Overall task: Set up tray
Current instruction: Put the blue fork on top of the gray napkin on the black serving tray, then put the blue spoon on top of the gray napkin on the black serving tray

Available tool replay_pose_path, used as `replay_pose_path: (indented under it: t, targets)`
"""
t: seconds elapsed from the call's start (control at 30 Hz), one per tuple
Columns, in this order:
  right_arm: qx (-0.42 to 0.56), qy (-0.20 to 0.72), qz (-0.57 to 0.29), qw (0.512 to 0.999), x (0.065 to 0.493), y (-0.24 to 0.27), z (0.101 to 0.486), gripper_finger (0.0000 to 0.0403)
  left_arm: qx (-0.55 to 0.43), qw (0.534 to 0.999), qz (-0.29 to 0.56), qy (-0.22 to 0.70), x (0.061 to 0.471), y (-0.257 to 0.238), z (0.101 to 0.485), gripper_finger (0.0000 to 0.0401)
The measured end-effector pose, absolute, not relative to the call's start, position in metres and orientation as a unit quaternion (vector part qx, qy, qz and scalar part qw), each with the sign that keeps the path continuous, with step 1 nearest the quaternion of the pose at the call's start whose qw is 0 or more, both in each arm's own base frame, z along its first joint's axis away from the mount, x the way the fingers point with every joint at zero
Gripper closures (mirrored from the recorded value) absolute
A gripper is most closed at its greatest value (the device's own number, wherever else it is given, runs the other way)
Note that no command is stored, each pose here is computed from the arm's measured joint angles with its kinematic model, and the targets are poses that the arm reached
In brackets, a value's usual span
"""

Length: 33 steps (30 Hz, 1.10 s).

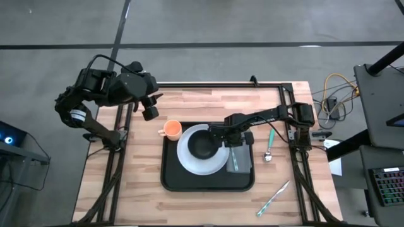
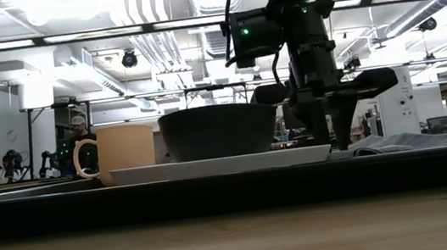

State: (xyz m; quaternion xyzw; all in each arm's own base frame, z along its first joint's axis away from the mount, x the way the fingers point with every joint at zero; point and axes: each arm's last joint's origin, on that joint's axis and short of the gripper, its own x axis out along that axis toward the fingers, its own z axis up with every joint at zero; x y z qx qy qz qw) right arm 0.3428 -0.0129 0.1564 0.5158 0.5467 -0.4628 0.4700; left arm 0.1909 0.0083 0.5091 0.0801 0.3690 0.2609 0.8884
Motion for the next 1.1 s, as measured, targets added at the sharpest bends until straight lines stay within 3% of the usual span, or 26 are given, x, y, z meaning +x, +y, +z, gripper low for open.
replay_pose_path:
  t: [0.17,0.33,0.5,0.63,0.73,0.97,1.1]
  targets:
    - [0.512,0.55,-0.453,0.48,0.341,-0.013,0.165,0.0308,0.08,0.889,0.261,0.369,0.191,0.008,0.509,0.0267]
    - [0.483,0.552,-0.455,0.505,0.329,-0.014,0.203,0.0301,0.082,0.888,0.26,0.37,0.191,0.008,0.509,0.0267]
    - [0.351,0.541,-0.482,0.593,0.299,-0.018,0.253,0.0302,0.067,0.881,0.257,0.391,0.19,0.008,0.495,0.0267]
    - [0.228,0.477,-0.486,0.696,0.275,-0.015,0.289,0.0296,0.037,0.882,0.189,0.429,0.199,0.003,0.463,0.0267]
    - [0.173,0.429,-0.478,0.747,0.259,-0.01,0.314,0.0285,0.07,0.896,0.143,0.414,0.209,-0.002,0.43,0.0267]
    - [0.118,0.369,-0.428,0.817,0.228,0.002,0.345,0.0259,0.06,0.932,0.104,0.341,0.182,-0.004,0.383,0.0267]
    - [0.085,0.373,-0.402,0.832,0.216,0.005,0.349,0.0248,0.036,0.95,-0.002,0.312,0.164,-0.012,0.358,0.0267]
